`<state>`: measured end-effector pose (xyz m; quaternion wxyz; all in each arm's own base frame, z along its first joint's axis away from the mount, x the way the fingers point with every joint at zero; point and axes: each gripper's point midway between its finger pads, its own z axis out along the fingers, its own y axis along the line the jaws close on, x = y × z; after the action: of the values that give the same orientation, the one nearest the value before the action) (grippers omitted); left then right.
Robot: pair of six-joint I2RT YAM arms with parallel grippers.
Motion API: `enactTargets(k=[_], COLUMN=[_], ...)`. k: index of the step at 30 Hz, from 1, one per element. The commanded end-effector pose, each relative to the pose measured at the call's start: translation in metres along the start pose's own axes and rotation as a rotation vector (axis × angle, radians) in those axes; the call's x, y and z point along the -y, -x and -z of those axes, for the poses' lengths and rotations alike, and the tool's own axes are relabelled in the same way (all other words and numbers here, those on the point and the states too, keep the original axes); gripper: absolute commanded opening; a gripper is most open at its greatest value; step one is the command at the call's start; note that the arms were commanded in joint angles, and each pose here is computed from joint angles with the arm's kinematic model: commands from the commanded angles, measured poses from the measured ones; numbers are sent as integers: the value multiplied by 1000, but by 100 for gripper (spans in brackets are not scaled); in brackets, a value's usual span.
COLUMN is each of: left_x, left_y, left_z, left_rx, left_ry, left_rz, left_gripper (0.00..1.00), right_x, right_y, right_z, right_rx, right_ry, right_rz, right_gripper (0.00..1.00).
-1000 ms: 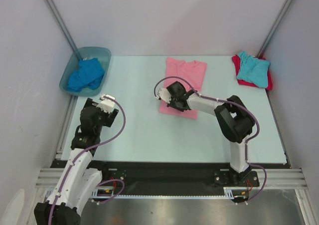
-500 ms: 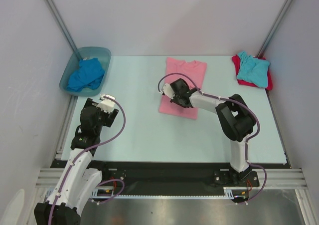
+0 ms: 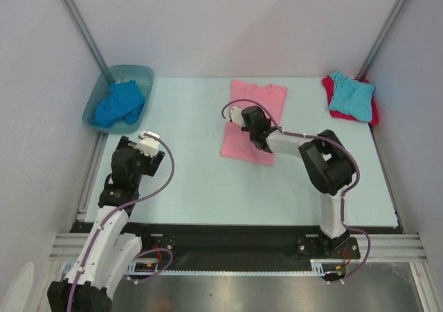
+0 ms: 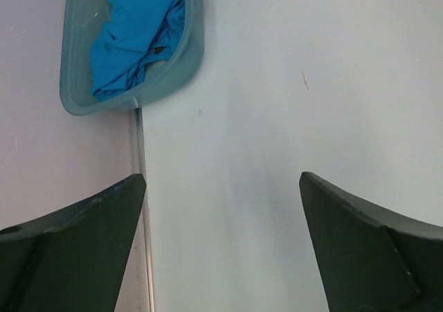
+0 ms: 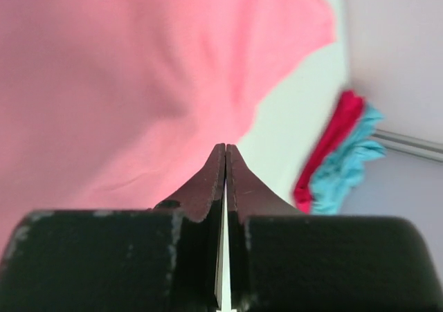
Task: Fold and stack the t-shirts
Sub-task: Fold the tshirt
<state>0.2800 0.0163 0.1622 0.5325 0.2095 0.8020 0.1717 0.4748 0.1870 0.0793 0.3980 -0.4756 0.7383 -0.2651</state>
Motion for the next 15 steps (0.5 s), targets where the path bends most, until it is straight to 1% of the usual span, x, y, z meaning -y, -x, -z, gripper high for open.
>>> enactTargets(k=[1, 3, 4, 5, 6, 7, 8, 9, 10, 13, 15], left_x=[-1, -1, -1, -1, -1, -1, 0, -1, 0, 0, 0], left_y=[8, 8, 8, 8, 8, 9, 9, 9, 7, 8, 7], left_z=[0, 1, 1, 1, 1, 1, 0, 0, 0, -1, -1], left_rx=[33, 35, 33, 33, 33, 35, 35, 36, 30, 27, 27], left_ry=[3, 4, 3, 4, 3, 2, 0, 1, 0, -2, -2], left_rz=[16, 14, 15, 16, 14, 16, 15, 14, 12, 14, 13], left_gripper=[100, 100, 100, 100, 100, 100, 100, 100, 100, 100, 100], right_x=[50, 50, 51, 38, 35, 32, 20, 14, 9, -1, 1], right_y=[18, 18, 21, 18, 30, 38, 36, 47, 46, 53, 61], right_z=[-1, -6, -5, -5, 1, 5, 9, 11, 11, 4, -1], right_rx=[37, 32, 41, 22, 75, 102, 91, 123, 110, 101, 112], right_ry=[-227, -245, -242, -175, -118, -74, -3, 42, 65, 80, 58], right_rz=[-3, -1, -27, -17, -43, -117, -117, -132, -147, -129, -125], right_gripper=[0, 0, 0, 0, 0, 0, 0, 0, 0, 0, 0])
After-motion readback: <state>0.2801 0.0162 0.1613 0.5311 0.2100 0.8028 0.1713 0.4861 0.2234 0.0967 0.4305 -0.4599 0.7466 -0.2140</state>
